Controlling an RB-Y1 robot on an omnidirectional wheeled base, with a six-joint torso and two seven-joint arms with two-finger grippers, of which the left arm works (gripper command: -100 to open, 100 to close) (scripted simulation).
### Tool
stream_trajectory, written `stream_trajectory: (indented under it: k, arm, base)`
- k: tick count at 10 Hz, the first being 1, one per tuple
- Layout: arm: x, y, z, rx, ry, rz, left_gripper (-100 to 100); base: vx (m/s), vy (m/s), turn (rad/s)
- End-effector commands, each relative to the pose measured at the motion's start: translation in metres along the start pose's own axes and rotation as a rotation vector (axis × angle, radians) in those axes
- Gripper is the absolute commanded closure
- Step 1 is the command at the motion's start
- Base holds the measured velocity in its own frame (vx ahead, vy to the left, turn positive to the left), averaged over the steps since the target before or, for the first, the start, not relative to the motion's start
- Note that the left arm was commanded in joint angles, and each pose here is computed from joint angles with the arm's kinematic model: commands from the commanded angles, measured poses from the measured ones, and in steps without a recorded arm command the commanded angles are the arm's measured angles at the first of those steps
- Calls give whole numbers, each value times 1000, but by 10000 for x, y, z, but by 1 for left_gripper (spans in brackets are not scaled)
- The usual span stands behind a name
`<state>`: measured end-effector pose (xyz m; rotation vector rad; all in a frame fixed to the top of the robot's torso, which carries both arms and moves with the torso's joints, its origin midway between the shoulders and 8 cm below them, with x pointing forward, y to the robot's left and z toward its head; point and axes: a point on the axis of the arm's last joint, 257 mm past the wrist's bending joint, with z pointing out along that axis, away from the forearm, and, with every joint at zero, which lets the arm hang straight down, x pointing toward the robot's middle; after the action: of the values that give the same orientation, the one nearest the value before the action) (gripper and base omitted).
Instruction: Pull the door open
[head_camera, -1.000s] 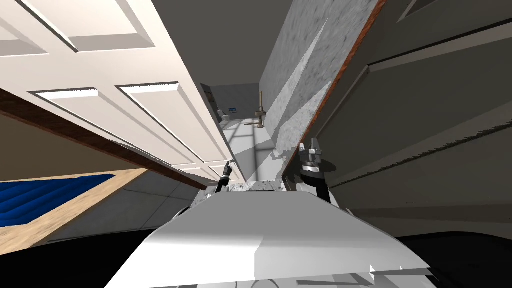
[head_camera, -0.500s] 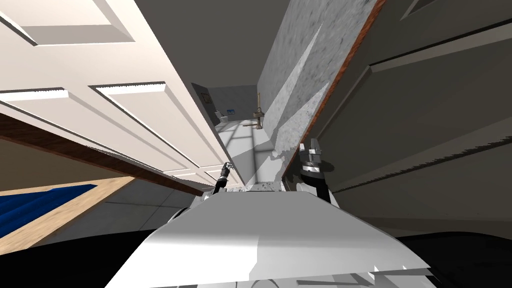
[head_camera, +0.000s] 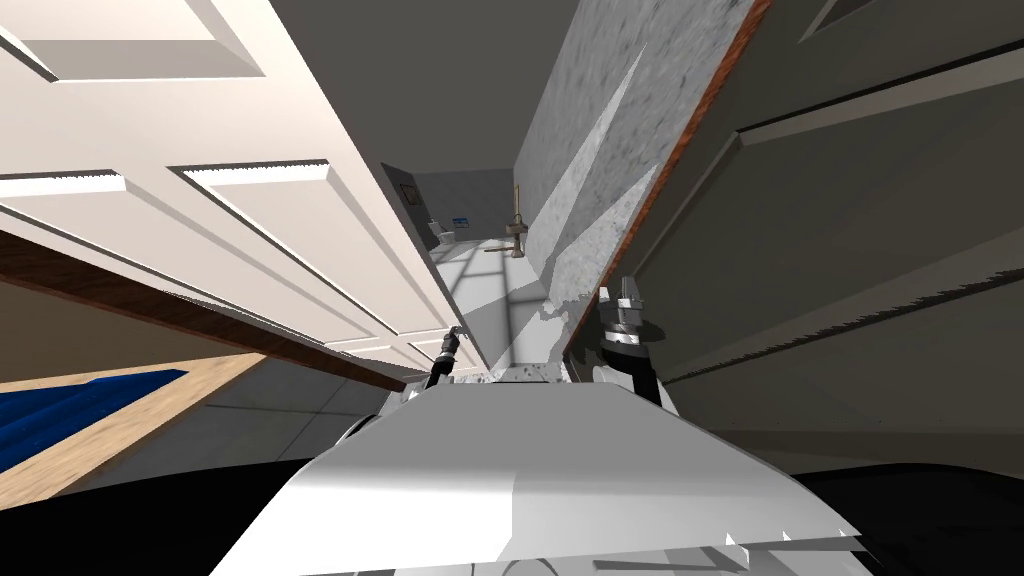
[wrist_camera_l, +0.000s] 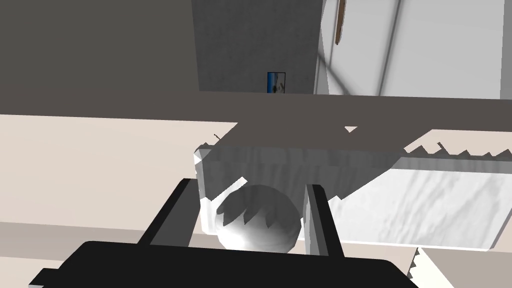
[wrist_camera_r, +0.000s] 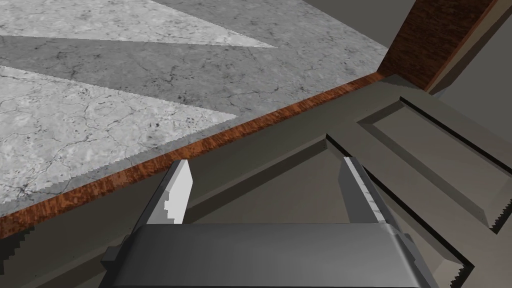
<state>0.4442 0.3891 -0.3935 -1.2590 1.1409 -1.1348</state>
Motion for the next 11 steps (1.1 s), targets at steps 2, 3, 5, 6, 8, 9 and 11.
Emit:
stream_trajectory:
  k: [2, 3, 5, 6, 8, 9, 11]
  arm:
    - [7, -4, -6, 1, 9, 0, 100]
    - [14, -7, -11, 3, 17, 1, 100]
    - [33, -14, -25, 5, 37, 2, 100]
    - [44, -16, -33, 6, 49, 2, 100]
    - [66, -20, -50, 7, 72, 2, 100]
    - [77, -20, -59, 7, 83, 2, 100]
    - [93, -20, -72, 6, 98, 1, 100]
  base:
    - [-48, 10, -38]
    - [-206, 33, -113]
    - [-237, 67, -126]
    - [-207, 68, -119]
    - [-194, 67, -118]
    - [-211, 137, -147]
    - [-194, 49, -101]
